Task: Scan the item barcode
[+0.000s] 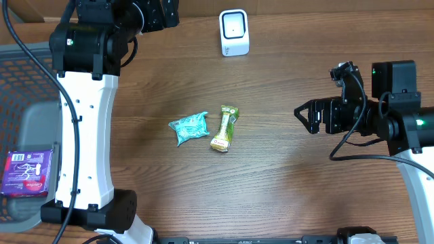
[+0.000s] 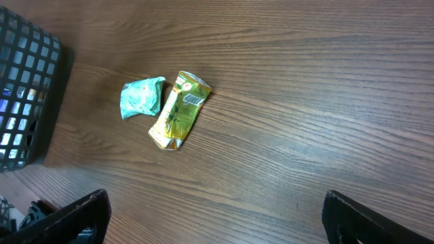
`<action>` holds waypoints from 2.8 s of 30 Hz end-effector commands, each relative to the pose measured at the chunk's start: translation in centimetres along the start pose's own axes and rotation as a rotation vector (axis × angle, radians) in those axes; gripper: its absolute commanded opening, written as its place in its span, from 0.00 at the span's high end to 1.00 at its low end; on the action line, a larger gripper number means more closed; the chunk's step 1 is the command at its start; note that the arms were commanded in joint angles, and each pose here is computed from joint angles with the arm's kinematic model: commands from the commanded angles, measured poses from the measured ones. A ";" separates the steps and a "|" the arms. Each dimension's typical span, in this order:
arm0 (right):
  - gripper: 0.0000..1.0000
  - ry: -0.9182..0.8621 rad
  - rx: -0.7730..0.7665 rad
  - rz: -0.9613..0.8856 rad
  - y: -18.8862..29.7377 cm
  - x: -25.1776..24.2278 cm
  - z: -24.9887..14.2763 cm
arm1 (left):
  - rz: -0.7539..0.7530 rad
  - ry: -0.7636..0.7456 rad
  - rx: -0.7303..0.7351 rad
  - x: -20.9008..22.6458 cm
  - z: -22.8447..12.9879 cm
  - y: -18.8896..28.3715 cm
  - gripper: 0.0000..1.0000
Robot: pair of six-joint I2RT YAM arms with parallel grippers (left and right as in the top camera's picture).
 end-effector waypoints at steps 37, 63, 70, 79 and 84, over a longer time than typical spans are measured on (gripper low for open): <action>0.00 -0.002 0.005 0.020 0.3 0.4 0.0 | 0.049 0.076 -0.058 0.3 0.7 2.0 0.00; 0.00 -0.018 0.033 0.026 0.3 0.5 -0.5 | 0.114 0.093 -0.007 2.0 0.1 2.1 0.00; 0.00 -0.018 0.033 0.026 0.3 0.5 -0.5 | 0.125 0.093 -0.016 2.1 0.2 2.1 0.00; 0.00 -0.018 0.033 0.026 0.3 0.5 -0.5 | 0.139 0.093 -0.026 2.2 0.3 2.1 0.00; 0.00 -0.018 0.033 0.026 0.3 0.5 -0.5 | 0.165 0.099 -0.037 2.5 0.4 2.2 0.00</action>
Point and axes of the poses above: each gripper's point midway between its finger pads, its own y axis back along the fingers, its own x axis along the line the jaws close on, z = x × y, the point moved 8 cm from there along y, back along the fingers, and after that the axes turned 5 degrees about y, right-handed, at the moved point
